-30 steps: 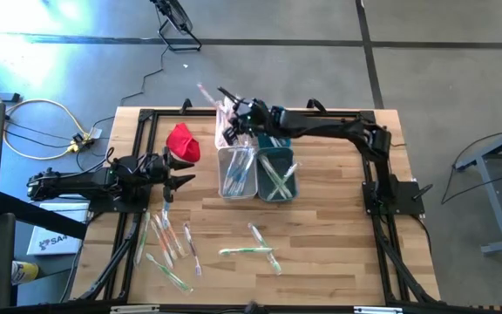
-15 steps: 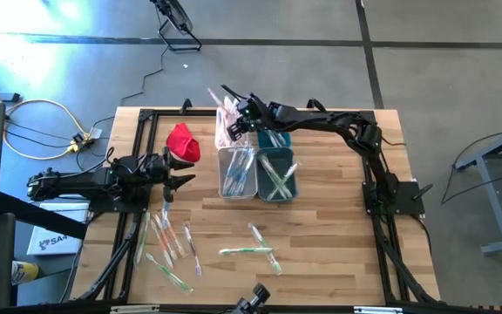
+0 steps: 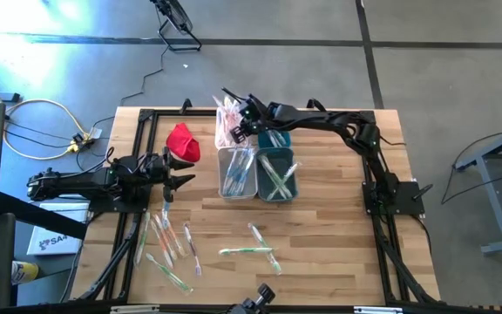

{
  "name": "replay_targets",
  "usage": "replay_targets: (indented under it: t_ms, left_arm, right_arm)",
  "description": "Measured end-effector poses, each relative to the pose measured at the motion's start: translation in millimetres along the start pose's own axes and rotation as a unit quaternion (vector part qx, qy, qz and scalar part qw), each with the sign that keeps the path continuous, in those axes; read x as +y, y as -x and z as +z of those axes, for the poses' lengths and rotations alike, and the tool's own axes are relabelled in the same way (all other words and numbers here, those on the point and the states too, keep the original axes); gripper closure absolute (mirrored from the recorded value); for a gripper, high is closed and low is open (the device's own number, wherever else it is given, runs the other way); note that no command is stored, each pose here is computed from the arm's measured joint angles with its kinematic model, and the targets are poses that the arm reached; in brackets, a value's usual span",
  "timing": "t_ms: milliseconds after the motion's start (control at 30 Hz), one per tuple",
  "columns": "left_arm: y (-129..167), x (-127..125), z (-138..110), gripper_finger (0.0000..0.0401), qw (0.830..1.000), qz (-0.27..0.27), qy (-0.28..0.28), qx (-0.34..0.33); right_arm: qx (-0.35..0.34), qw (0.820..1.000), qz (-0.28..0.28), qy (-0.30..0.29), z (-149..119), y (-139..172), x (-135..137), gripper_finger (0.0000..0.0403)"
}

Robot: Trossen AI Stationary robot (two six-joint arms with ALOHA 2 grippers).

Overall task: Pick & Place Toothbrushes
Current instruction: Put the orange toothbrush into the transparent bin

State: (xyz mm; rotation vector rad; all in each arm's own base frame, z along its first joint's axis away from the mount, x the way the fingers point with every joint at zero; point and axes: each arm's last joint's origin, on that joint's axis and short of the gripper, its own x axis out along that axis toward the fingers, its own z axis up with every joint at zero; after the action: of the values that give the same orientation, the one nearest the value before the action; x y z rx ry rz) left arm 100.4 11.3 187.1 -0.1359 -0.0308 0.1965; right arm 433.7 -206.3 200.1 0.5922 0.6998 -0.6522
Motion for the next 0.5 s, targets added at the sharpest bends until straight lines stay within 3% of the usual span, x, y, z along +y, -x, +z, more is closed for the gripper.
replay_targets:
  t_ms: [367,500]
  left_arm:
    - [0.0,0.0,0.0,0.0213,1.0,0.0,0.0,0.0]
    - [0.0,0.0,0.0,0.0213,1.0,0.0,0.0,0.0]
  right_arm:
    - [0.016,1.0,0.009,-0.003,-3.4,-1.9,0.4,0.0398]
    - [0.017,1.0,0.008,-0.002,-3.6,-1.9,0.2,0.0382]
